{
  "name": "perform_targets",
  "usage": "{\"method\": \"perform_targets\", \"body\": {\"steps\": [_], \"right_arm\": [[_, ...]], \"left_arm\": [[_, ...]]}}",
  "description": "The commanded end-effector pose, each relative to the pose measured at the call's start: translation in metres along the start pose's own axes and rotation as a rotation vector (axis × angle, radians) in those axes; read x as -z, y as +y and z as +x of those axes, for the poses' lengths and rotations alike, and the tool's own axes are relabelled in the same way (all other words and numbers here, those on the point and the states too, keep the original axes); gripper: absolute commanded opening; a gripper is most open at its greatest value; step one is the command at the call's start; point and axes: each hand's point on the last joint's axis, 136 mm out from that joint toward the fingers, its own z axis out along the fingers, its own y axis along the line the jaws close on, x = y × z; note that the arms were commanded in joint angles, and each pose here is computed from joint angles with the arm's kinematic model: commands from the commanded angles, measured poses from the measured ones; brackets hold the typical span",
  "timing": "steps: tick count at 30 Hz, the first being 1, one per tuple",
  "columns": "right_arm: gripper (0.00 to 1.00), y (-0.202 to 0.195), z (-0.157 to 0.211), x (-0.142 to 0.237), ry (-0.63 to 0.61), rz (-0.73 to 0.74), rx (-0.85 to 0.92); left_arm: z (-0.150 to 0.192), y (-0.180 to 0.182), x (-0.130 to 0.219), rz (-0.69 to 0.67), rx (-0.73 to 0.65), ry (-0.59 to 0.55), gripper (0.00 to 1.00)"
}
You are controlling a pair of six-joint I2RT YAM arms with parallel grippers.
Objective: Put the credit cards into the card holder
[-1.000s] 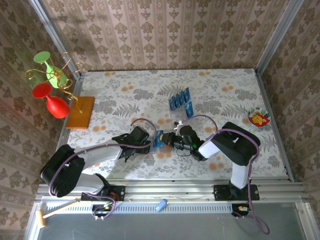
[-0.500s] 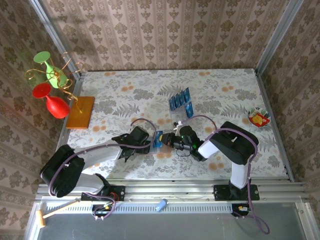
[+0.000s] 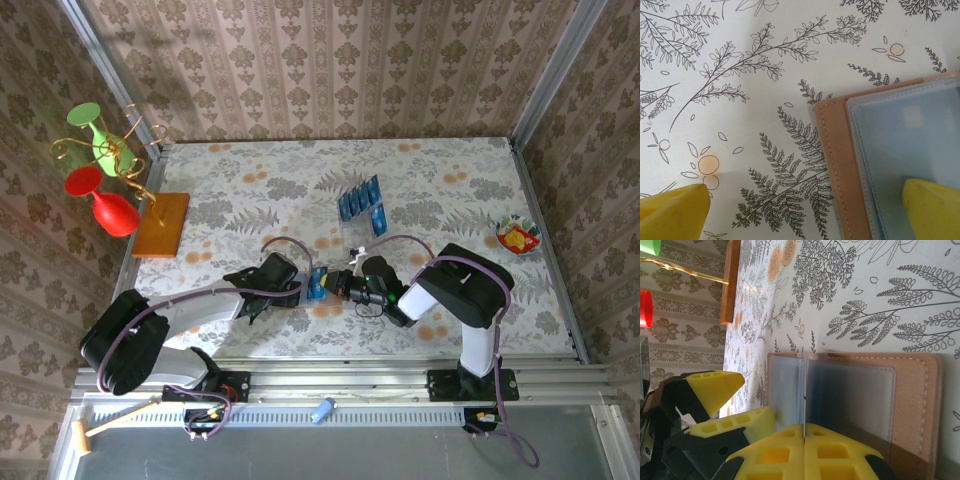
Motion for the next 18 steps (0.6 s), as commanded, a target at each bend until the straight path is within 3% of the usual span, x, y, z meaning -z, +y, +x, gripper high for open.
{"method": "perform_targets", "body": {"steps": [1, 18], "right_arm": [[0.0, -0.005, 0.01, -0.002, 0.033, -0.007, -0.008], [0.0, -0.008, 0.022, -0.004, 0.083, -0.013, -0.013]], "left_arm": [[0.015, 0.012, -0.001, -0.039, -0.003, 0.044, 1.0], [0.014, 0.012, -0.001, -0.037, -0.002, 0.041, 1.0]]}}
